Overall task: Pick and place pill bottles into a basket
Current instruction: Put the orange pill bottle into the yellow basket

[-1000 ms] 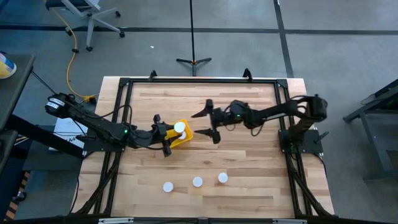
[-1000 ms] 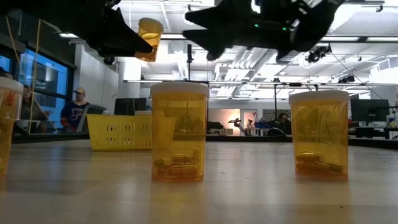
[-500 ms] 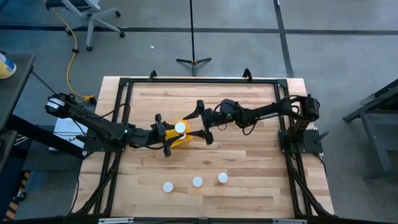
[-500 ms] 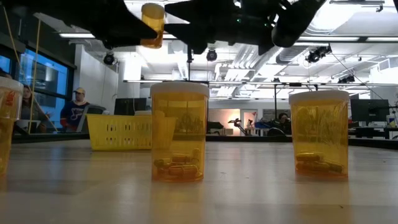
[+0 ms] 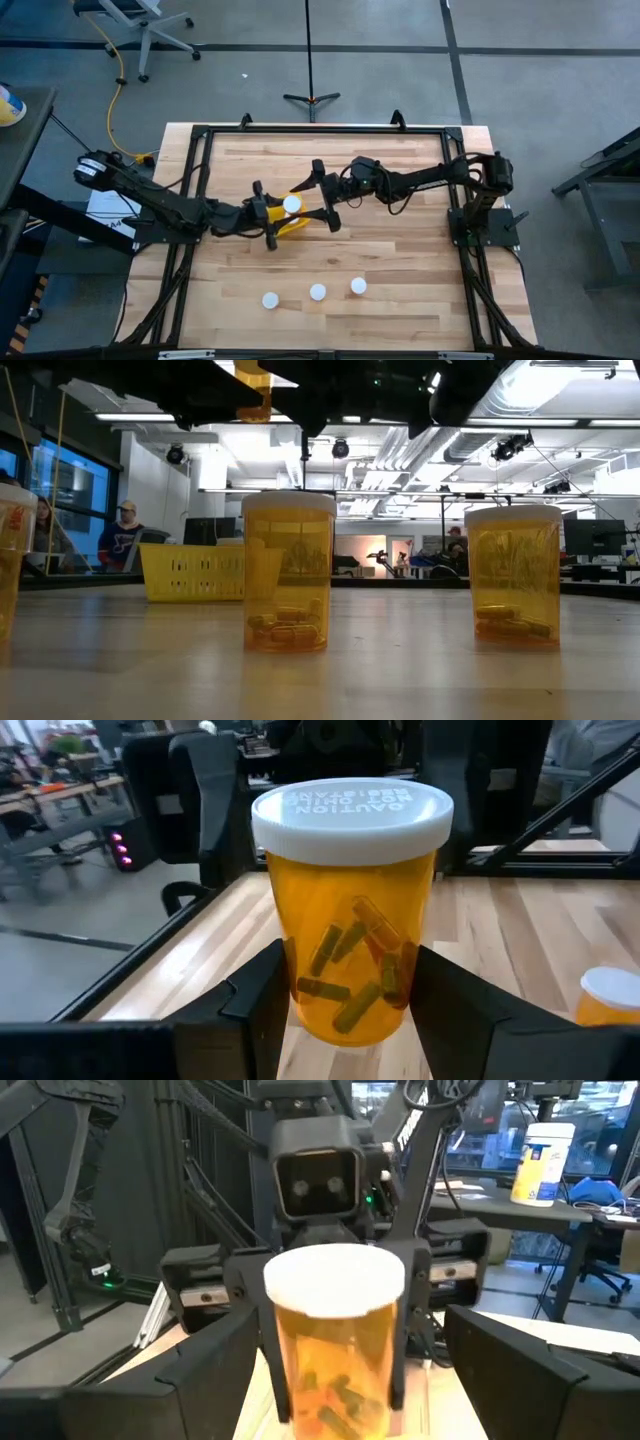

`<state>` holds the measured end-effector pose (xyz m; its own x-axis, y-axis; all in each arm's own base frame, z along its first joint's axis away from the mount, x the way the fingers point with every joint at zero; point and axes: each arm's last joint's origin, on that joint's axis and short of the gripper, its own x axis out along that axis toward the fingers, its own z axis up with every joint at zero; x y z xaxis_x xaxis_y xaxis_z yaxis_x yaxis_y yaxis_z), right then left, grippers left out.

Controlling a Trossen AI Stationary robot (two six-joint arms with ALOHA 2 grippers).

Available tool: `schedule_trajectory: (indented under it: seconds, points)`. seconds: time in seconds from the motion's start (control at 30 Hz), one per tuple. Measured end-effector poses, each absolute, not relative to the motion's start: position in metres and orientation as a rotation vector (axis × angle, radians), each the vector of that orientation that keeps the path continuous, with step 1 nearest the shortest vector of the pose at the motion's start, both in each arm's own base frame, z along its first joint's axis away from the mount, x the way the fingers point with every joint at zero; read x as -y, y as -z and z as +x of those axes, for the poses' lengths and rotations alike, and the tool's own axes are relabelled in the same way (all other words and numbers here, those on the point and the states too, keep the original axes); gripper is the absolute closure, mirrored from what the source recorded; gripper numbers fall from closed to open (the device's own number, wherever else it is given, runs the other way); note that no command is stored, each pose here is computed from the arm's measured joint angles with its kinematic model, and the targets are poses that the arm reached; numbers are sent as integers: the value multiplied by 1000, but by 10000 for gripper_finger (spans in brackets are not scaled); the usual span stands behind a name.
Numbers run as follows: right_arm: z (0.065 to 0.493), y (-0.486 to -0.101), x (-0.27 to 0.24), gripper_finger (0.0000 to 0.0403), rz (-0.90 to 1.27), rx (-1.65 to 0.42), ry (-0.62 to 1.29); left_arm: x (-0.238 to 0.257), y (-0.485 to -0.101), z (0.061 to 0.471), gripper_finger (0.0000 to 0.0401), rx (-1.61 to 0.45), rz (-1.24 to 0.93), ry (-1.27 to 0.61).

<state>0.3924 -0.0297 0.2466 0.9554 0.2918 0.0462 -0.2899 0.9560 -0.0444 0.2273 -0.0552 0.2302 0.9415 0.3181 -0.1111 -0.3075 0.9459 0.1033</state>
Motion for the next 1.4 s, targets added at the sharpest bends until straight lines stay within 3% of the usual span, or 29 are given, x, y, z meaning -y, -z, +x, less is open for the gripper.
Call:
schedule_trajectory:
  seconds: [0.63, 1.1, 1.4]
  points:
    - [393, -245, 30, 98, -35, 38, -292, 42, -234, 233, 187, -96, 63, -198]
    - [392, -245, 29, 235, -35, 38, -297, 42, -233, 233, 184, -102, 73, -182]
    - [392, -244, 29, 235, -31, 35, -297, 43, -232, 233, 141, -113, 80, -163]
